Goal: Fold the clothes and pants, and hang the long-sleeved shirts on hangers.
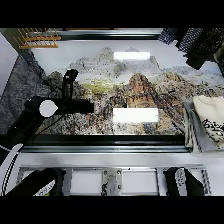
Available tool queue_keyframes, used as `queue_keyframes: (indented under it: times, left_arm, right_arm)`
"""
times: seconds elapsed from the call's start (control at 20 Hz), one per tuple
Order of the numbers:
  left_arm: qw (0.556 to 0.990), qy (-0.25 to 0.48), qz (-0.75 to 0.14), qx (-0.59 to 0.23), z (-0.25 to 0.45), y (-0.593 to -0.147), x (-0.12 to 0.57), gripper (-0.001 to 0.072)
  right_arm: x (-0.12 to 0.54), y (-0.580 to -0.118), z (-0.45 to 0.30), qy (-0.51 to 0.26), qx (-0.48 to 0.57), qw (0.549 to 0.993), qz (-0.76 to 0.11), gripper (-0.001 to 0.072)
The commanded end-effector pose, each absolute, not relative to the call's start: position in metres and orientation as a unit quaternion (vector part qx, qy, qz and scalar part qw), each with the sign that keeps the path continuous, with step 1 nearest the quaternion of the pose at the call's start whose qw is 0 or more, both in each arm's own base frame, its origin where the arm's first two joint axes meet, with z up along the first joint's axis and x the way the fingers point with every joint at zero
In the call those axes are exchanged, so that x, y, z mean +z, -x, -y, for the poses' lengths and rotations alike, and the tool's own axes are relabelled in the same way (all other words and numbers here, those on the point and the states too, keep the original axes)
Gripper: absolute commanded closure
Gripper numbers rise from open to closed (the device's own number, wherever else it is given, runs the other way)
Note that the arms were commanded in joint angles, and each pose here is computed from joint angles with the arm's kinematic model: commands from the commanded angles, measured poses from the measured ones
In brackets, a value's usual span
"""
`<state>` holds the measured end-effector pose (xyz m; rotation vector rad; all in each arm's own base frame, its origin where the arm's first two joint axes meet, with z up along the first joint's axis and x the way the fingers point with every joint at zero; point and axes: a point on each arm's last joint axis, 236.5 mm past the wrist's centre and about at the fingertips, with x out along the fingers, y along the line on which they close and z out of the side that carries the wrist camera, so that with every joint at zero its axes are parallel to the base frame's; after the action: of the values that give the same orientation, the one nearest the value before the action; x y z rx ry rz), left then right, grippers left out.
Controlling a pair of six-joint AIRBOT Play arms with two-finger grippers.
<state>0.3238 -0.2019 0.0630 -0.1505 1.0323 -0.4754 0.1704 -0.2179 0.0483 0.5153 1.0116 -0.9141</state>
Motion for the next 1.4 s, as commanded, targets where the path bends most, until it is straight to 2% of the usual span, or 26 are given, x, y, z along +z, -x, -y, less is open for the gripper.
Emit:
queue_keyframes:
  times: [0.0,0.1,0.2,0.3,0.4,0.55,0.7,0.9,0.95,1.05,1.1,1.35]
  left_arm:
    - [0.84,0.071,-0.488,-0.225,0.202,-0.324,0.063,0.0702]
    - [0.84,0.071,-0.488,-0.225,0.202,-0.324,0.063,0.0702]
    - [0.84,0.071,-0.488,-0.225,0.202,-0.324,0.063,0.0702]
    - [0.841,0.071,-0.488,-0.225,0.202,-0.324,0.063,0.0702]
    - [0.842,0.073,-0.485,-0.224,0.202,-0.325,0.064,0.0702]
    - [0.839,0.114,-0.495,-0.194,0.194,-0.329,0.063,0.0702]
    - [0.841,0.121,-0.495,-0.182,0.185,-0.333,0.063,0.0702]
    - [0.84,0.118,-0.497,-0.185,0.188,-0.331,0.062,0.0702]
    - [0.84,0.118,-0.497,-0.186,0.188,-0.331,0.063,0.0702]
    - [0.841,0.118,-0.495,-0.186,0.188,-0.332,0.063,0.0702]
    - [0.841,0.118,-0.495,-0.186,0.188,-0.332,0.063,0.0702]
    - [0.841,0.118,-0.495,-0.186,0.188,-0.332,0.063,0.0702]
  right_arm:
    - [0.047,-0.173,0.223,-0.227,-0.419,0.751,-0.456,0.0109]
    - [0.062,-0.187,0.227,-0.222,-0.414,0.772,-0.428,0.0101]
    - [0.083,-0.219,0.215,-0.207,-0.358,0.821,-0.394,0.0101]
    - [0.1,-0.265,0.167,-0.203,-0.242,0.876,-0.365,0.0101]
    - [0.109,-0.3,0.099,-0.19,-0.105,0.907,-0.362,0.0101]
    - [0.108,-0.318,0.006,-0.153,0.04,0.909,-0.385,0.0102]
    - [0.096,-0.314,-0.076,-0.106,0.156,0.889,-0.418,0.0102]
    - [0.071,-0.298,-0.14,-0.067,0.243,0.85,-0.463,0.0115]
    - [0.066,-0.296,-0.147,-0.064,0.251,0.844,-0.47,0.022]
    - [0.059,-0.294,-0.154,-0.059,0.259,0.836,-0.481,0.0637]
    - [0.057,-0.294,-0.154,-0.059,0.258,0.834,-0.484,0.0698]
    - [0.054,-0.292,-0.154,-0.059,0.26,0.83,-0.491,0.0698]
